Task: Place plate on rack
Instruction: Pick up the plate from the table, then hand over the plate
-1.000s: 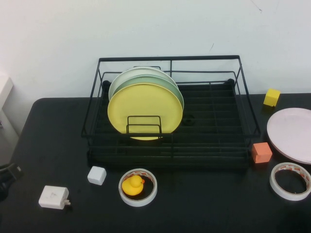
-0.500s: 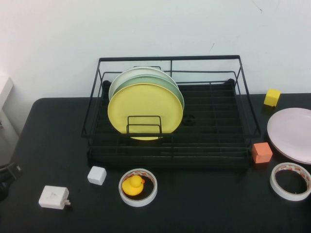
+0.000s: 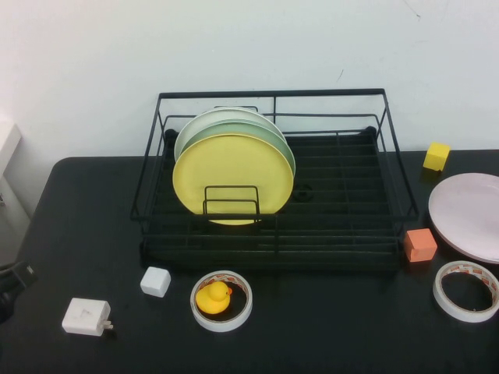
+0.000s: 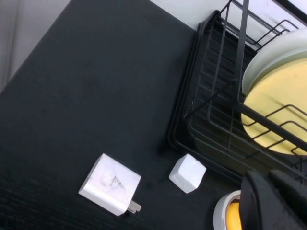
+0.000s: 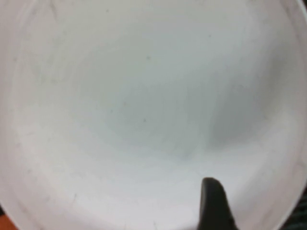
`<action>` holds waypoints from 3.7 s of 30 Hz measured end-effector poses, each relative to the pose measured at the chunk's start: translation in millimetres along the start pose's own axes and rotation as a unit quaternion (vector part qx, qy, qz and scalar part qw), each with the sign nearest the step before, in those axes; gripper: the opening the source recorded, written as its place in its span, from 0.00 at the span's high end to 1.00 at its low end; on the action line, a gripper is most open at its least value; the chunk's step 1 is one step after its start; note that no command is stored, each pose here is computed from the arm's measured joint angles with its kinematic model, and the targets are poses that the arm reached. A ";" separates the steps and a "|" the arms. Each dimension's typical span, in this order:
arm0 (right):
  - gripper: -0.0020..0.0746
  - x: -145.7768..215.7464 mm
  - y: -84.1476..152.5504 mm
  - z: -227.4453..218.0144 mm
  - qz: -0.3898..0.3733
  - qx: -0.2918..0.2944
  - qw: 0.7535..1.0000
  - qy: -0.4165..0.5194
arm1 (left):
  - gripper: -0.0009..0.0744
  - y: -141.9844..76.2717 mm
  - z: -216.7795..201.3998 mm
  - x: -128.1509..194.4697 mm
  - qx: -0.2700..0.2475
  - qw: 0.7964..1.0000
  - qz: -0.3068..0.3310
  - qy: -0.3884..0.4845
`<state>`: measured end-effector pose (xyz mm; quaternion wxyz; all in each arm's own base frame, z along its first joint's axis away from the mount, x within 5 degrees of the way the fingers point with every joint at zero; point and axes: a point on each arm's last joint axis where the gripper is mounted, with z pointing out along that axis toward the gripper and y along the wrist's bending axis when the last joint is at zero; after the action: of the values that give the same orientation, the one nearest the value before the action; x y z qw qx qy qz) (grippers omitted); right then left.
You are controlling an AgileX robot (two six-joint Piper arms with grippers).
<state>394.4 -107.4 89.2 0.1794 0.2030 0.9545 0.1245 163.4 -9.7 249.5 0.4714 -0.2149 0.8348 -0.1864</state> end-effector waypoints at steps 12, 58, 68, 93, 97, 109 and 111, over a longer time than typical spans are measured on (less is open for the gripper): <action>0.54 0.0 -3.0 18.5 0.046 -0.014 0.999 0.001 | 0.99 0.0 0.0 -1.0 0.000 1.000 0.000 -0.005; 0.96 9.6 142.8 -231.8 -0.230 -0.362 0.876 -0.221 | 0.99 -73.4 -29.2 -15.6 0.317 0.937 -0.110 0.096; 0.96 115.3 204.6 -155.1 -0.286 -0.420 0.858 -0.081 | 0.80 -85.6 -40.6 -14.8 0.390 0.913 -0.056 0.109; 0.96 190.1 268.4 -141.2 -0.364 -0.418 0.828 -0.084 | 0.55 -70.3 -35.6 6.2 0.323 0.924 0.102 0.176; 0.96 189.9 268.6 -141.3 -0.362 -0.419 0.828 -0.085 | 0.57 -69.3 -34.2 4.8 0.314 0.929 0.099 0.169; 0.96 185.6 266.8 -138.4 -0.365 -0.395 0.837 -0.103 | 0.23 -68.6 -33.1 3.6 0.305 0.934 0.083 0.168; 0.96 185.3 266.7 -138.2 -0.364 -0.394 0.838 -0.104 | 0.22 -68.5 -33.0 3.5 0.304 0.934 0.082 0.167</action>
<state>273.4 186.4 242.9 0.3746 -0.2349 0.8059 0.3937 145.8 -65.4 298.2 0.3815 0.0427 0.8197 -0.4250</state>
